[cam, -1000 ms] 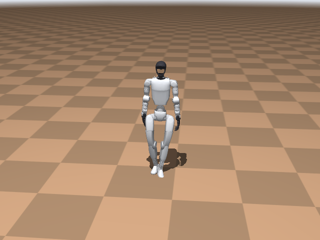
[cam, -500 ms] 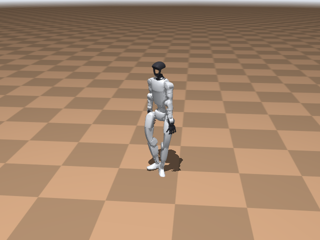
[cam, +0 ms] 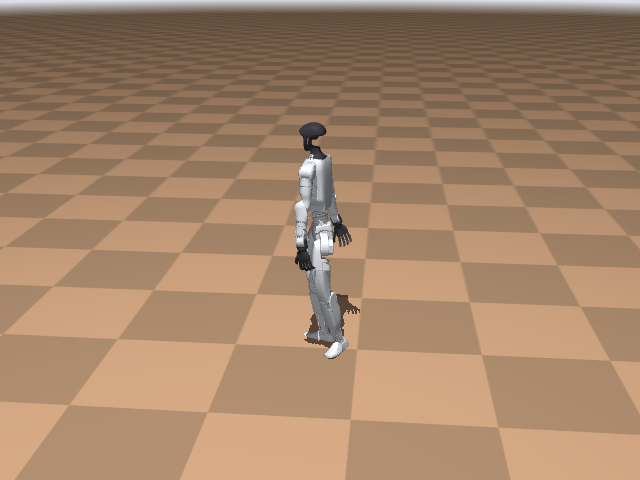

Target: In place motions

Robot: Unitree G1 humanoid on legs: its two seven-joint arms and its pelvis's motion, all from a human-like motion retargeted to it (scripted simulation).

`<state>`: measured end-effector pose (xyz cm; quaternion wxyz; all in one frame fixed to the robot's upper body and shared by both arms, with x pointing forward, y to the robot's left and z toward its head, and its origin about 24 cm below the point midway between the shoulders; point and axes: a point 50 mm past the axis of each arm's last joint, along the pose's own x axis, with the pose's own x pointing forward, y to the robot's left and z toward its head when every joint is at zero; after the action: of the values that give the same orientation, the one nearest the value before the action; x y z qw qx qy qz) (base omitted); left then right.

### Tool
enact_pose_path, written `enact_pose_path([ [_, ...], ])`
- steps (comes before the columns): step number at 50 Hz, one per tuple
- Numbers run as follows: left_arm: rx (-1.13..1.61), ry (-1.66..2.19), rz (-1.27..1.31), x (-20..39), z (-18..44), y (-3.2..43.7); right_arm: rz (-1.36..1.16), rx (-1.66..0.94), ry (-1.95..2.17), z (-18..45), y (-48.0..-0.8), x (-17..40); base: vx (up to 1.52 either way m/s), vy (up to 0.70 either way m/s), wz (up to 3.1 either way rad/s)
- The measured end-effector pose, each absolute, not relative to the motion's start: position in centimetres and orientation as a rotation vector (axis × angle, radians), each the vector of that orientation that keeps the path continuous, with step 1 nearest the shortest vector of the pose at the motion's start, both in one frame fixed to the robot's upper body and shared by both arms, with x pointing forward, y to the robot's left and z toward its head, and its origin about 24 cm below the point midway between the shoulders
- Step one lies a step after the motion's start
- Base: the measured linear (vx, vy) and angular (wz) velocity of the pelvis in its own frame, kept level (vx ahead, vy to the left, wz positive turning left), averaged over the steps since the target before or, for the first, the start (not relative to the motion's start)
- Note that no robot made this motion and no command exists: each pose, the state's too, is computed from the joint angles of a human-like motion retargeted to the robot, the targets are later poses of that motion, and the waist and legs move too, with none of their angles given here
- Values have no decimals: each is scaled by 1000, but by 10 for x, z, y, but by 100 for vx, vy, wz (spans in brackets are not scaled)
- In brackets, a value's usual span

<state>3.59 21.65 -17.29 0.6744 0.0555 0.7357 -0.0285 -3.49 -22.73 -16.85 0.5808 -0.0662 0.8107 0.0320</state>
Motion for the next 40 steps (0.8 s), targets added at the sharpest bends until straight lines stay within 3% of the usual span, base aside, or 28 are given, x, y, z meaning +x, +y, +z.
enact_pose_path([
  [8, -51, 1493, -79, 79, -173, 184, 153, -251, 1791, -171, -229, -5, 2, -1, -155],
  [19, 58, 1535, -133, 69, -174, 190, 306, -307, 1547, -176, -193, 59, 9, -2, -56],
  [23, 104, 1577, -136, 55, -176, 191, 351, -226, 1547, -177, -186, 54, 20, -1, -48],
  [31, -37, 1600, -47, 44, -176, 192, 363, -472, 1515, -175, -197, 65, -3, 2, 59],
  [40, 92, 1548, -106, 62, -174, 203, 228, -314, 1614, -176, -209, 36, -2, 0, 73],
])
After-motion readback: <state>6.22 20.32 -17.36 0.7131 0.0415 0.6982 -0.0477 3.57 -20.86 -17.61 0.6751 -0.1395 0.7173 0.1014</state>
